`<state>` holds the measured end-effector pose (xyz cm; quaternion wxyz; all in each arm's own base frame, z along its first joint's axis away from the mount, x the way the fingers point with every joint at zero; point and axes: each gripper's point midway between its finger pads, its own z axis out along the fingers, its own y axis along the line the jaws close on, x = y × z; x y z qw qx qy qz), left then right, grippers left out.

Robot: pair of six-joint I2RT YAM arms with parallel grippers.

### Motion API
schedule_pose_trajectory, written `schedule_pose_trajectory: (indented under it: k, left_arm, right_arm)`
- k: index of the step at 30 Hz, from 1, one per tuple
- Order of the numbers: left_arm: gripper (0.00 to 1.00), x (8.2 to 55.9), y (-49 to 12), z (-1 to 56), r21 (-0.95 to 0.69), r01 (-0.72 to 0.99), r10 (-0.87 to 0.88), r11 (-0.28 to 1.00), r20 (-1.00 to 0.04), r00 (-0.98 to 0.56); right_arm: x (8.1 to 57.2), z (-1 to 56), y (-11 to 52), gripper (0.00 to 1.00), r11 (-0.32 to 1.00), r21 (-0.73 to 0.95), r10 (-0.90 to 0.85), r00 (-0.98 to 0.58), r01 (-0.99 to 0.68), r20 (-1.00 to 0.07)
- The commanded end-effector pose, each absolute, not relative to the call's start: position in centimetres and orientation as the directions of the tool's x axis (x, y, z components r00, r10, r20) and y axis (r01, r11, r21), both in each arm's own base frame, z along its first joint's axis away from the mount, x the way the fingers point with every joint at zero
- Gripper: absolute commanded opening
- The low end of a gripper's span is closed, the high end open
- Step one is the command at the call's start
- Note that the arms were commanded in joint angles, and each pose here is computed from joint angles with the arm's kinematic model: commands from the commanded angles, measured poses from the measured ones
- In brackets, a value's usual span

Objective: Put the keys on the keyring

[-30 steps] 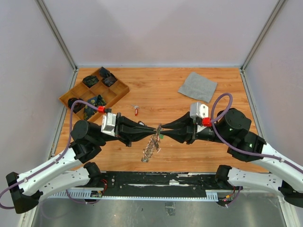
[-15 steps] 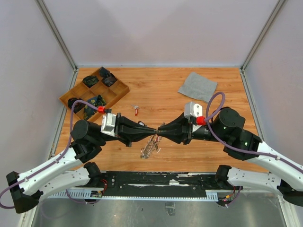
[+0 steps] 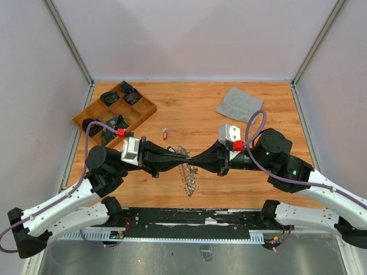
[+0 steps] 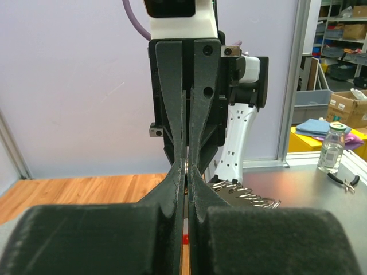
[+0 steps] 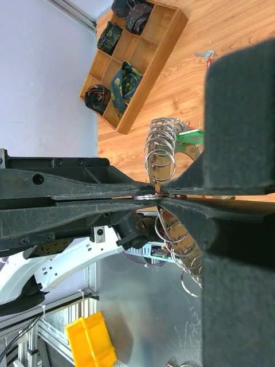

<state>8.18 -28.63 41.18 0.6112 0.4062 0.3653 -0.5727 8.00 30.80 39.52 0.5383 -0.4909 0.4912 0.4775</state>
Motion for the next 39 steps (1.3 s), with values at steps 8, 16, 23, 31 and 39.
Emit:
schedule_pose_trajectory:
  k: [8,16,23,31,39]
  left_arm:
    - [0.04,7.9,-28.2,43.2,0.111,0.994,-0.464,0.024,-0.879,0.109]
    - [0.31,8.2,-28.4,42.7,0.102,0.994,-0.41,0.034,-0.906,0.107]
    - [0.32,9.5,-29.0,41.6,0.076,0.994,-0.319,0.076,-0.943,0.096]
    - [0.32,10.4,-30.0,39.9,0.052,0.995,-0.251,0.081,-0.965,0.071]
    - [0.32,10.4,-30.1,37.6,0.037,0.996,-0.203,0.078,-0.978,0.052]
  right_arm:
    - [7.6,43.0,29.4,0.01,0.073,-0.096,0.074,0.101,-0.993,-0.992]
    - [8.6,41.3,28.4,0.01,0.124,-0.075,-0.147,0.056,-0.989,-0.988]
    - [9.5,38.0,26.0,0.01,0.151,-0.067,-0.498,-0.017,-0.986,-0.867]
    - [10.1,35.2,23.8,0.01,0.164,-0.048,-0.746,-0.092,-0.985,-0.659]
    - [10.3,34.4,24.2,0.01,0.156,-0.032,-0.779,-0.103,-0.987,-0.619]
